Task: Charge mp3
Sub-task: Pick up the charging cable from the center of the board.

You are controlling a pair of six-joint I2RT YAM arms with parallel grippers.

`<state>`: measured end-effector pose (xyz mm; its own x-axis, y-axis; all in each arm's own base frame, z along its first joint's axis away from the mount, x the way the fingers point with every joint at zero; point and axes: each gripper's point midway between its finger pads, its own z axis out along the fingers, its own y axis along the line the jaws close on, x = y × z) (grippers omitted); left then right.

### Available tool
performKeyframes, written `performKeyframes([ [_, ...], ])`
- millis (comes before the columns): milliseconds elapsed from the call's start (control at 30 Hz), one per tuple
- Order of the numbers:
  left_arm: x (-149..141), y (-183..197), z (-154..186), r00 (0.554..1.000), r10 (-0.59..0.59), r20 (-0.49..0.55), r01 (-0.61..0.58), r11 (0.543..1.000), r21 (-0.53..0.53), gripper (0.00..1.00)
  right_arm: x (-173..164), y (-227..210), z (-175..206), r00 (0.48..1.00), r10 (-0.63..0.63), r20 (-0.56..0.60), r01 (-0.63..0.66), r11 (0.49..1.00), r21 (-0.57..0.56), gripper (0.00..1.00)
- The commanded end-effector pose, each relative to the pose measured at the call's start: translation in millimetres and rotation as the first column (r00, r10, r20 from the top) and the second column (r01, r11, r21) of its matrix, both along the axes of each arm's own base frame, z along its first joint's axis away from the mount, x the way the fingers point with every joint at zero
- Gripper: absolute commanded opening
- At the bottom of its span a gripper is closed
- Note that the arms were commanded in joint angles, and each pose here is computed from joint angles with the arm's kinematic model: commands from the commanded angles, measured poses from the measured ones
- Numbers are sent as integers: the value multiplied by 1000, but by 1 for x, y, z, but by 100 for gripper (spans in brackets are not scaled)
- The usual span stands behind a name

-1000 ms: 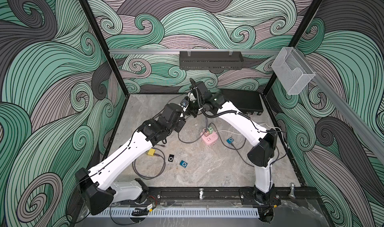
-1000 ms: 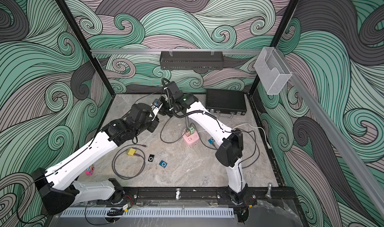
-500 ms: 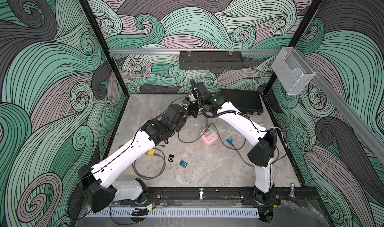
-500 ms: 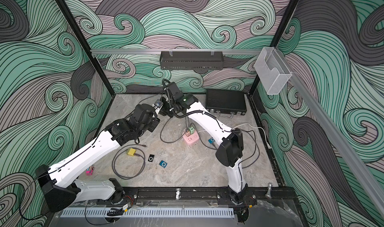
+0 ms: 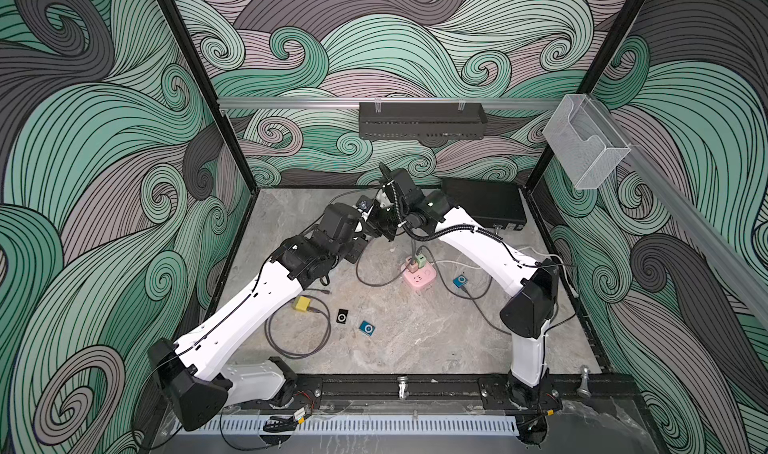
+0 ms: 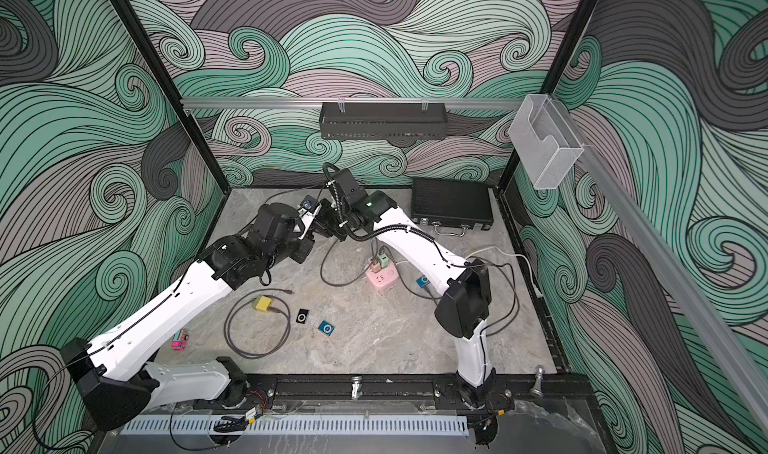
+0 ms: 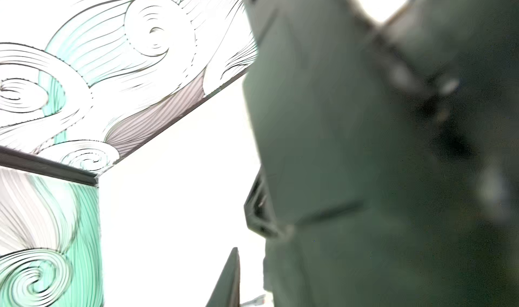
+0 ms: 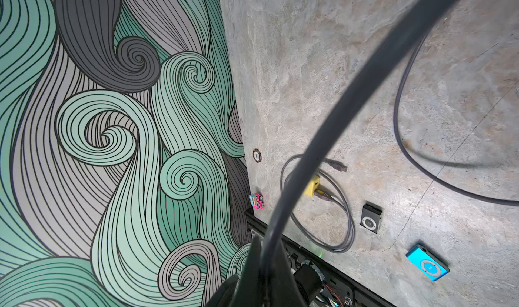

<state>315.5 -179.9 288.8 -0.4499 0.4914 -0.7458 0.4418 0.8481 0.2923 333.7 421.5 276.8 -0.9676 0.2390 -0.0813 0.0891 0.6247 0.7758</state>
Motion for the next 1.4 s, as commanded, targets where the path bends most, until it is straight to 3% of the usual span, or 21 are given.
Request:
performKeyframes([
  [0,-5,1,-12,999,-28,-39,29,999,39,27,-10,-2,31,999,17,32,-19,999,51,0],
  [300,-8,8,-26,997,-6,-75,13,995,97,33,-10,-5,34,999,14,40,-16,999,45,0],
  [733,-33,0,-33,991,-102,-91,104,995,13,35,0,-6,33,999,-3,42,2,999,40,0],
  [867,-33,0,-42,990,-90,-113,96,995,41,35,-2,-4,31,1000,3,30,-4,999,38,0],
  [1200,-20,16,-37,999,18,-36,-12,986,169,35,-10,-2,33,1000,22,10,-22,999,47,0],
  [1367,-20,13,-33,999,31,15,-32,989,142,35,-11,2,42,999,26,-26,-24,994,105,0],
])
